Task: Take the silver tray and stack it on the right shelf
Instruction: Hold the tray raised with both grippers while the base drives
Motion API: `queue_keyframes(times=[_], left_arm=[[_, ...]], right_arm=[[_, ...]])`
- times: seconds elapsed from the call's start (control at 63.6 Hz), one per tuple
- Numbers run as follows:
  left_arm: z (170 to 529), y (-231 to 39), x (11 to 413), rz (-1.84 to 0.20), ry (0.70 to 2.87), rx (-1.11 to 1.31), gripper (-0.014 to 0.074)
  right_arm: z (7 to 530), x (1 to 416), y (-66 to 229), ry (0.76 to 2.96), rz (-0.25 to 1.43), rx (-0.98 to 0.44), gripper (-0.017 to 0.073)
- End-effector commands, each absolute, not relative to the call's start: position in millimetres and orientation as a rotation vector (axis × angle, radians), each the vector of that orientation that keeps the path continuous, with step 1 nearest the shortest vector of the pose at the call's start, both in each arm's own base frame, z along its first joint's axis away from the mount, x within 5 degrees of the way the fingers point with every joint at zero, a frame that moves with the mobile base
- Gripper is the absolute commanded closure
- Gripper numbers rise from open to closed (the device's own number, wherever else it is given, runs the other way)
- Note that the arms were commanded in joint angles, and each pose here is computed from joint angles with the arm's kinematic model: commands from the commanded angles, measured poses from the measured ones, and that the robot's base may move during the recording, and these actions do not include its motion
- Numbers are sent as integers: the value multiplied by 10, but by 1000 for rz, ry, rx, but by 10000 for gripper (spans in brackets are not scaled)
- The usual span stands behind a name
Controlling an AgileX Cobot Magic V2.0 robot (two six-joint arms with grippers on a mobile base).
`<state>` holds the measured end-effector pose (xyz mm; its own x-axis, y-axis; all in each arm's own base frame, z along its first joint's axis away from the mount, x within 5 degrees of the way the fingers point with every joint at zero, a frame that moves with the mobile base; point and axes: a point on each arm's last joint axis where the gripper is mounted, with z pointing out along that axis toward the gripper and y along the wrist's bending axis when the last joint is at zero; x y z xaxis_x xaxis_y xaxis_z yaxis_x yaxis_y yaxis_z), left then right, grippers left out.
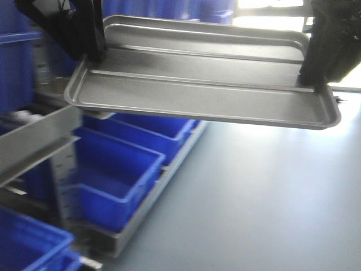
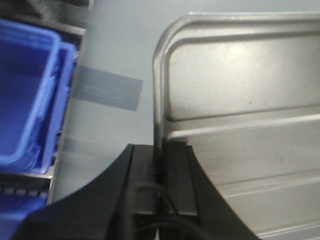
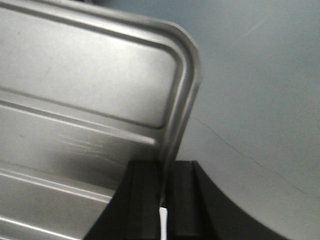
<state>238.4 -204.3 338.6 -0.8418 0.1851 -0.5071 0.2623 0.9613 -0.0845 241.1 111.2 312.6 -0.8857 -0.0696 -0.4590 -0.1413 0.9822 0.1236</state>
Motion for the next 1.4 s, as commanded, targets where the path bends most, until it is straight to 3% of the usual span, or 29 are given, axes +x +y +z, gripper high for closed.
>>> queue_keyframes(times=[0.0, 1.383], left_arm=[[3635, -1994, 2356, -231, 2485, 327, 687], [3635, -1995, 2355, -235, 2487, 326, 687]], right_arm=[[3315, 2388, 1068, 2580, 189, -199, 503], [3315, 2388, 1068, 2580, 189, -199, 503]])
